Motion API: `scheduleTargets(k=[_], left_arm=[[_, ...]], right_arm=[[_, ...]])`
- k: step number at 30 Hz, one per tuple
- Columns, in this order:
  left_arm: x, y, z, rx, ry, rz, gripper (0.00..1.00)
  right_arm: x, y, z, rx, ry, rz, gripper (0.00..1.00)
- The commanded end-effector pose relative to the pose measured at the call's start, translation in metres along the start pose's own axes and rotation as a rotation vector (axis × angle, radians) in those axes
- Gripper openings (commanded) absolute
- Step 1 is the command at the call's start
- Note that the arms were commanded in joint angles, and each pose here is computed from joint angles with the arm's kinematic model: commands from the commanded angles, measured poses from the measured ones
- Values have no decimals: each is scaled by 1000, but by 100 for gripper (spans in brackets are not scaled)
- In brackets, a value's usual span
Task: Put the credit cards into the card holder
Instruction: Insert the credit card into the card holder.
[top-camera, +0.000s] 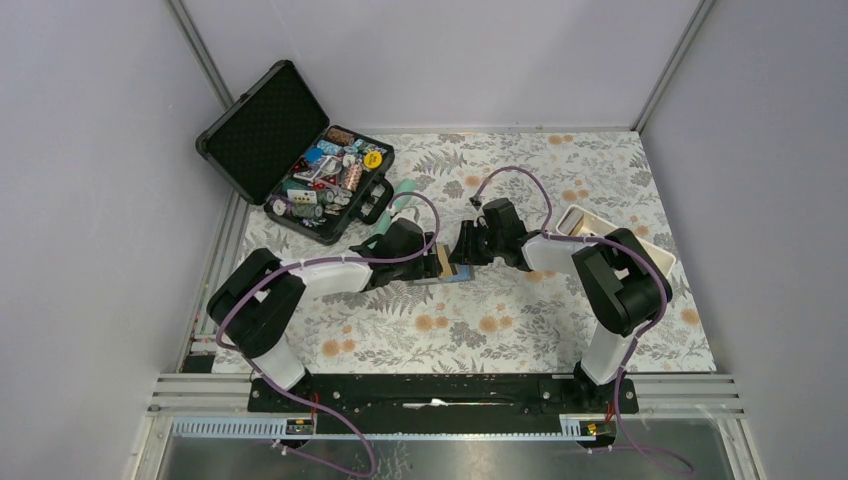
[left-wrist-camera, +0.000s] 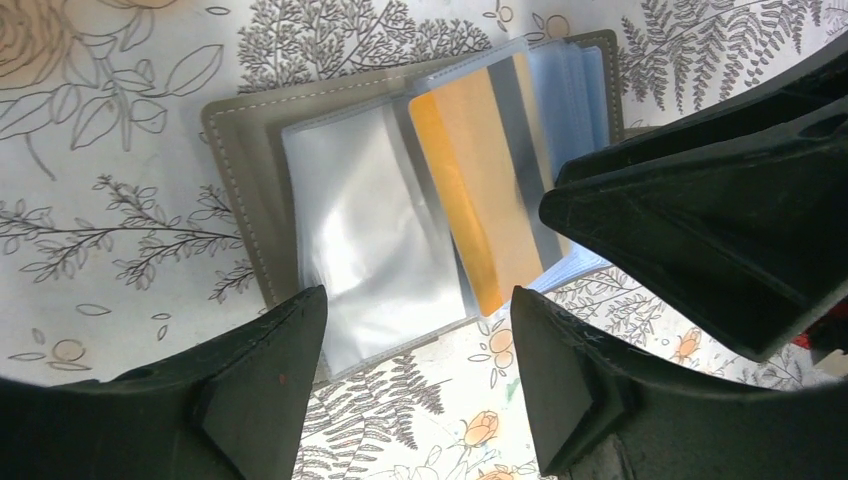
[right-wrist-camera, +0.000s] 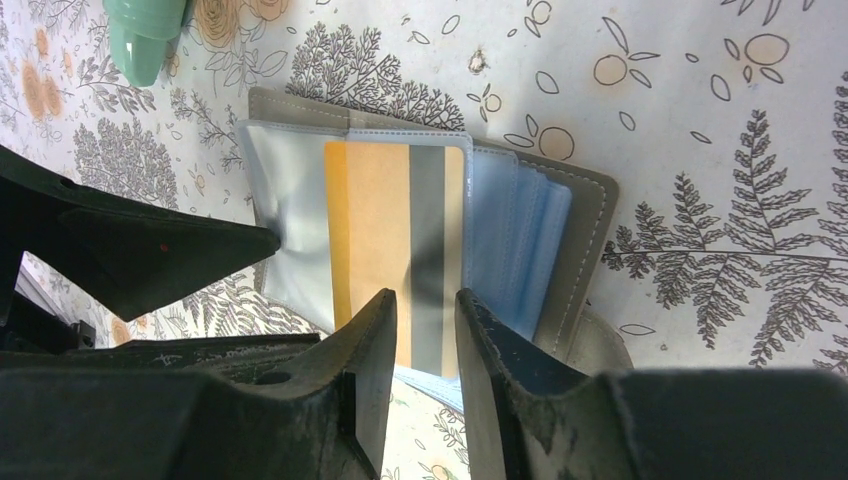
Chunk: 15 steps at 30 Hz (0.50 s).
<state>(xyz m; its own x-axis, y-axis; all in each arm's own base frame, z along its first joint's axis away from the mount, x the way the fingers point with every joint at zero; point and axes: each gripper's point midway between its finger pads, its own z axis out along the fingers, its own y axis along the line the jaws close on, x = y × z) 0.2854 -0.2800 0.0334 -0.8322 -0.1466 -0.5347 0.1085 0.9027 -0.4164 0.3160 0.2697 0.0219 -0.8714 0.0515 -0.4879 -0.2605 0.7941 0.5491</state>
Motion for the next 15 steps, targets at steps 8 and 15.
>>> scheduleTargets(k=[8,15], left_arm=[[45,48,5,-120,104,26,55],[53,54,10,-120,124,25,46]], right_arm=[[8,11,1,-38,62,-6,44],[1,42,-8,-153,58,-14,44]])
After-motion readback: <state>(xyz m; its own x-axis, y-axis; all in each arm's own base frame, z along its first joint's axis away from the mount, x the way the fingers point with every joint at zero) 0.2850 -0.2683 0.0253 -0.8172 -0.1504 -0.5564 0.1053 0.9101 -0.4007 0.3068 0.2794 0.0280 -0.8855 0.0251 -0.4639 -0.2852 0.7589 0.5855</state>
